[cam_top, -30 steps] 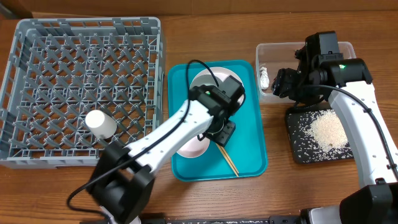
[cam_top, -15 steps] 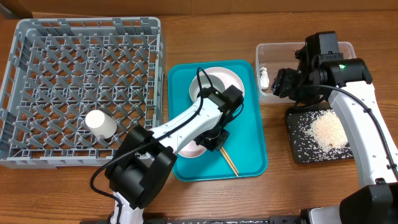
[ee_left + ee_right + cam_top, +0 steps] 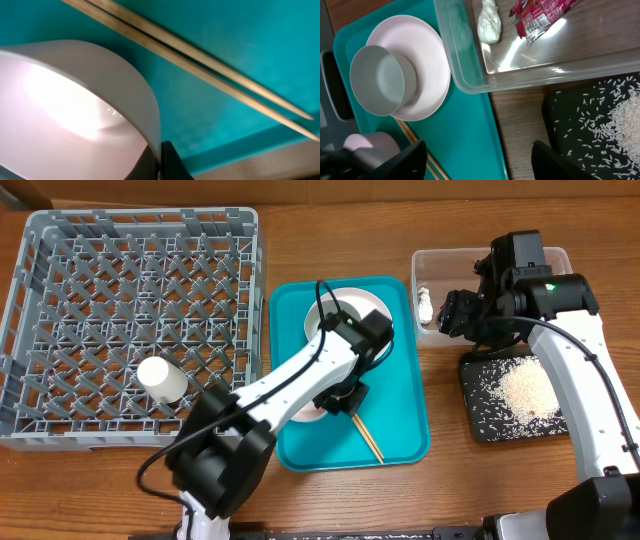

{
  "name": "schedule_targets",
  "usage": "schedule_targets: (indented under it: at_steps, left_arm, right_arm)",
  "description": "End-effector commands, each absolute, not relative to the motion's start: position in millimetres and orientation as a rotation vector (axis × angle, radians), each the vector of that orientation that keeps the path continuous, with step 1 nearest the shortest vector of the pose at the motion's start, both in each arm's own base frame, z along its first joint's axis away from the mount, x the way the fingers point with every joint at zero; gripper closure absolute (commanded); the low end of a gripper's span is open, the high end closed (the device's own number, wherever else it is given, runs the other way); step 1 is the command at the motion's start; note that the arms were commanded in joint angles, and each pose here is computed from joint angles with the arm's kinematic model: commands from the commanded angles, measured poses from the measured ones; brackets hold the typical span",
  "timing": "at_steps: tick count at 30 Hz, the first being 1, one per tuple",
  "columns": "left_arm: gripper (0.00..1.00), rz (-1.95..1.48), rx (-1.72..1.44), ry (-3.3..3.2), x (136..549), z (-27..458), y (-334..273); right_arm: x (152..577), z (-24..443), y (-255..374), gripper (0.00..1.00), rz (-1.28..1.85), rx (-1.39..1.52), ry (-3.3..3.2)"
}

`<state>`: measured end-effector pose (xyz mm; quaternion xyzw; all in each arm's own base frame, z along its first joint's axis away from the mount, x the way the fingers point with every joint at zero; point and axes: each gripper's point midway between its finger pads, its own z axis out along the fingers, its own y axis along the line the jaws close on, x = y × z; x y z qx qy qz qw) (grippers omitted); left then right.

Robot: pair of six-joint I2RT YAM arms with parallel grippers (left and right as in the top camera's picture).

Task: Sort waste into correct bins and load items into the dishwasher
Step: 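Carry the pink bowl to the dish rack and set it down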

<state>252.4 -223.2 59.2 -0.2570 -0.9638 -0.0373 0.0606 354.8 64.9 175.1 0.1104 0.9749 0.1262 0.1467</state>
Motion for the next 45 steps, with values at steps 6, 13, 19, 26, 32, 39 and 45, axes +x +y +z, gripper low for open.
schedule_targets:
  at_steps: [6,13,19,26,32,39,45]
  left_arm:
    - [0.96,0.113,-0.786,-3.308,321.2,201.2,-204.2]
    - [0.96,0.384,-0.769,-3.431,369.0,250.6,-154.2]
    - [0.96,0.79,-0.759,-3.478,392.1,284.6,-115.3]
    - [0.96,0.894,-0.557,-3.649,420.7,320.2,-57.5]
    - [0.96,0.765,-0.297,-3.793,450.6,334.8,-19.9]
    - [0.96,1.111,-0.69,-3.603,455.1,310.0,-42.7]
    - [0.96,1.473,-0.887,-3.419,450.0,296.0,-39.3]
  right_arm:
    - [359.4,192.1,64.3,0.32,0.364,0.311,2.754]
    - [359.4,192.1,64.3,0.32,0.363,0.306,2.754]
    - [359.4,192.1,64.3,0.32,0.363,0.306,2.754]
    - [359.3,192.1,64.3,0.32,0.363,0.306,2.754]
    - [359.2,192.1,64.4,0.32,0.364,0.307,2.754]
    - [359.3,192.1,64.4,0.32,0.364,0.307,2.754]
    - [359.3,192.1,64.3,0.32,0.363,0.307,2.754]
